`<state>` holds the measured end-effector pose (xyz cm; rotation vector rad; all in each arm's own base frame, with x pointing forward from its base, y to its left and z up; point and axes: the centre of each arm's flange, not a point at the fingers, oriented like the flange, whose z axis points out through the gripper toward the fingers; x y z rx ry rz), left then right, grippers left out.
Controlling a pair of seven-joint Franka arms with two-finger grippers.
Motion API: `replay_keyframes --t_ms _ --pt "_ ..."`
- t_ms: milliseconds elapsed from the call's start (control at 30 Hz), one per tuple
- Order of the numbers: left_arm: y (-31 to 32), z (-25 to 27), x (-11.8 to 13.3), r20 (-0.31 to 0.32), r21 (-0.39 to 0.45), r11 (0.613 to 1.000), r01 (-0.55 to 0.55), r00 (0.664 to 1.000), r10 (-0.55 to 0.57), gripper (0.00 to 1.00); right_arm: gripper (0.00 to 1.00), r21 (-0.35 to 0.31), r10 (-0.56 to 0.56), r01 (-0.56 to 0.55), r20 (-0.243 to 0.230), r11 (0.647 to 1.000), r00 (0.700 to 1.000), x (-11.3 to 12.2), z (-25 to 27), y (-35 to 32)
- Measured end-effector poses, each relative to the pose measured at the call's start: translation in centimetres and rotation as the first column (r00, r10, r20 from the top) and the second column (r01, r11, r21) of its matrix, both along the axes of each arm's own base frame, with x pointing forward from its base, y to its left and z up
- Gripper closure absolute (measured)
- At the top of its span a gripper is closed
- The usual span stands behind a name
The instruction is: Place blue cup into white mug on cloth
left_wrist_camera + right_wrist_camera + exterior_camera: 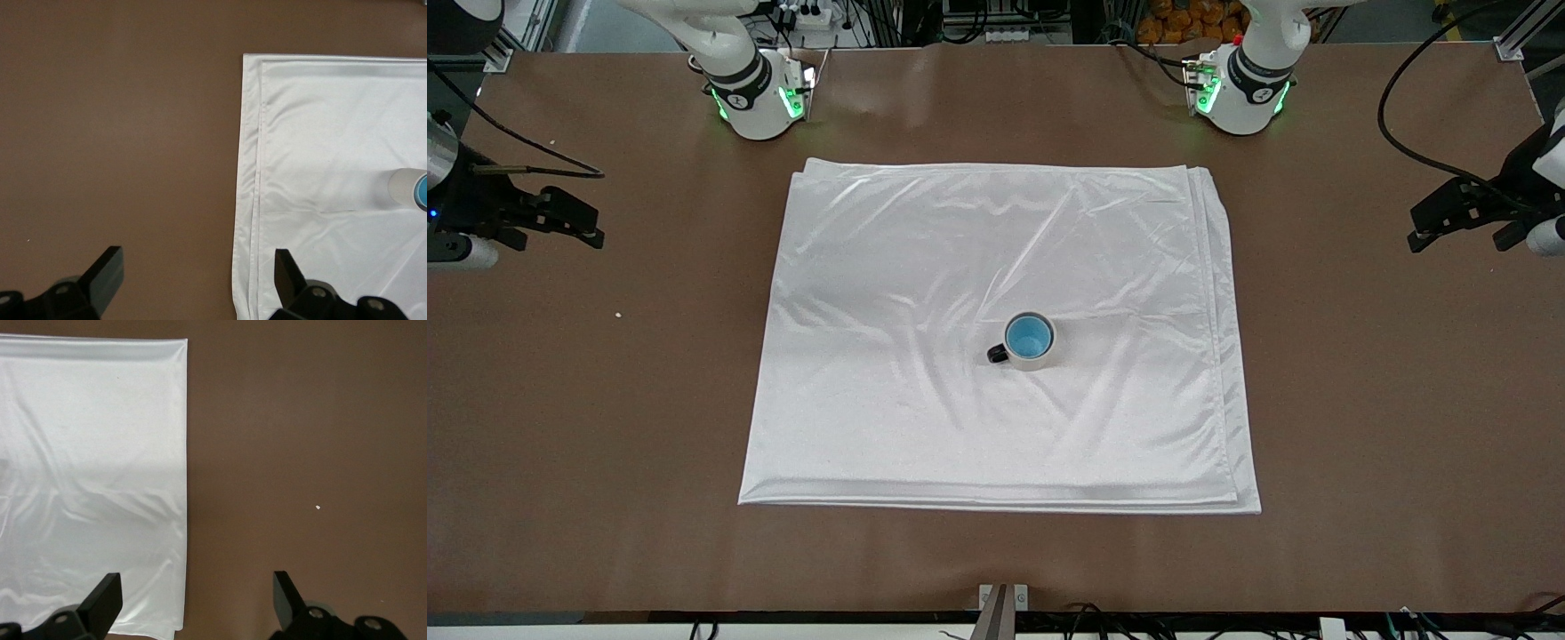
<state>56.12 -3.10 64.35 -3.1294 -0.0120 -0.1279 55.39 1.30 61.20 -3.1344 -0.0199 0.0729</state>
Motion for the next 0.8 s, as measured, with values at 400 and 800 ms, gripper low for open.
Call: replay_keyframes --t_ms 400,800 --pt "-0.03 -0.11 0.03 0.0 0.004 1.0 0.001 1.0 -0.001 0.0 0.0 0.0 0.0 0.0 -0.001 1.0 1.0 -0.01 -0.01 -0.01" --pt "-0.02 -0.2 0.03 -0.002 0.004 1.0 0.001 1.0 -0.001 0.0 0.0 0.0 -0.005 0.005 -0.001 1.0 1.0 -0.01 -0.01 -0.25"
